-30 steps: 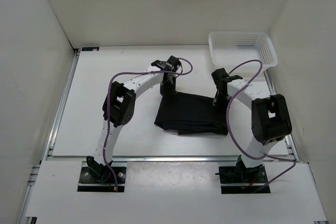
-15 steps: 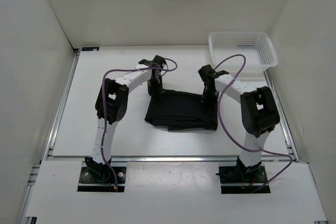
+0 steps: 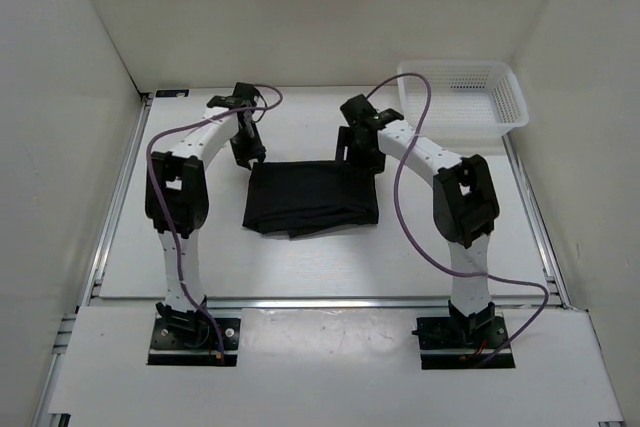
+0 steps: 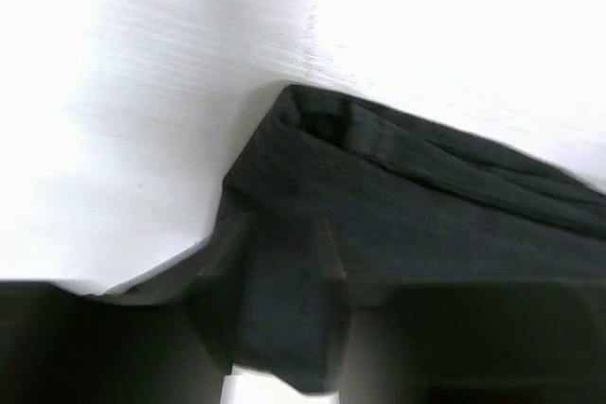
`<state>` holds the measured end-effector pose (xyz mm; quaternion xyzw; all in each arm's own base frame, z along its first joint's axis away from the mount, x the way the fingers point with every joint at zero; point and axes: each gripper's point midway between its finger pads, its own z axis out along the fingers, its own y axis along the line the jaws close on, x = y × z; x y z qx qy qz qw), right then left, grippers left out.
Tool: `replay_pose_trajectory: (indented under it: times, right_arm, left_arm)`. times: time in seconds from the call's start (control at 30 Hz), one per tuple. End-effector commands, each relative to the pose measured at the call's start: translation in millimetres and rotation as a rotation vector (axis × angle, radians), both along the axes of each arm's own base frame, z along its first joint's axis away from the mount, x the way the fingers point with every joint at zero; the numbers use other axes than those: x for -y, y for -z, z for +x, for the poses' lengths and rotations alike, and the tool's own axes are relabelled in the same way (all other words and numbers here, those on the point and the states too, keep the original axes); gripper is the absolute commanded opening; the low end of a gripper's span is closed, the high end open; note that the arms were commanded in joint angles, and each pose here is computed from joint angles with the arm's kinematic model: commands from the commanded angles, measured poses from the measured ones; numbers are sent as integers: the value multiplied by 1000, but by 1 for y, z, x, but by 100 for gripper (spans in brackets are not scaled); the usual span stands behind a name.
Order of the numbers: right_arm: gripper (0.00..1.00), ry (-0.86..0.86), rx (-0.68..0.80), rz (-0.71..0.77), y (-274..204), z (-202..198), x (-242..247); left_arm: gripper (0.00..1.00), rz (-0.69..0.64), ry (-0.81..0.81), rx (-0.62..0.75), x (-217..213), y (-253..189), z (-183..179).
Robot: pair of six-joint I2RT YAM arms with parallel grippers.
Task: Fold and stack the trousers
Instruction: Fold the trousers
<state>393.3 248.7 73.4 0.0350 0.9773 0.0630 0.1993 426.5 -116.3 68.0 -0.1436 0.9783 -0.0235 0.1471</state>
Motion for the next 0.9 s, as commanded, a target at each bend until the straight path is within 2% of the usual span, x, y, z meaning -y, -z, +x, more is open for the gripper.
replay_pose_trajectory:
  times: [0.0, 0.07, 0.1, 0.17, 0.2, 0.27, 0.4, 0.43, 0.47, 0.53, 0.6, 0.67, 0.8, 0.87]
  right_arm:
    - [89, -6, 152, 14, -77, 3, 12]
    - [100, 24, 248, 17, -119, -5, 28]
    - [100, 48, 308, 32, -148, -12, 42]
    - [100, 93, 356, -19, -159, -23, 65]
    - [100, 116, 414, -13, -180, -33, 78]
    - [100, 163, 424, -84, -175, -48, 106]
    - [100, 287, 482, -198, -189, -86, 163]
    - [100, 318, 489, -207, -190, -94, 171]
    - [100, 348, 521, -212, -198, -107, 185]
    - [100, 385, 542, -187, -196, -128, 198]
    - [100, 410, 551, -182, -192, -142, 208]
    - [100, 424, 559, -179, -184, -158, 219]
    - [100, 454, 543, -187, -176, -175, 230]
    - [100, 454, 533, -207, -174, -178, 233]
  left_arm:
    - [49, 0, 13, 237, -5, -107, 4]
    - [68, -11, 14, 352, -10, -156, -5]
    - [74, -10, 7, 394, -14, -173, -10]
    - [75, -27, 11, 478, -19, -208, -28]
    - [75, -17, 12, 496, -23, -215, -35]
    - [75, -25, 1, 572, -29, -240, -49]
    - [75, -24, -29, 650, -41, -260, -77]
    - [75, -11, -34, 634, -45, -249, -85]
    - [75, -32, -48, 685, -49, -262, -100]
    - [75, -27, -54, 696, -54, -253, -114]
    - [75, -37, -65, 758, -61, -265, -132]
    - [75, -17, -76, 747, -68, -256, -148]
    - [75, -10, -109, 797, -83, -258, -183]
    - [79, -17, -136, 801, -87, -256, -190]
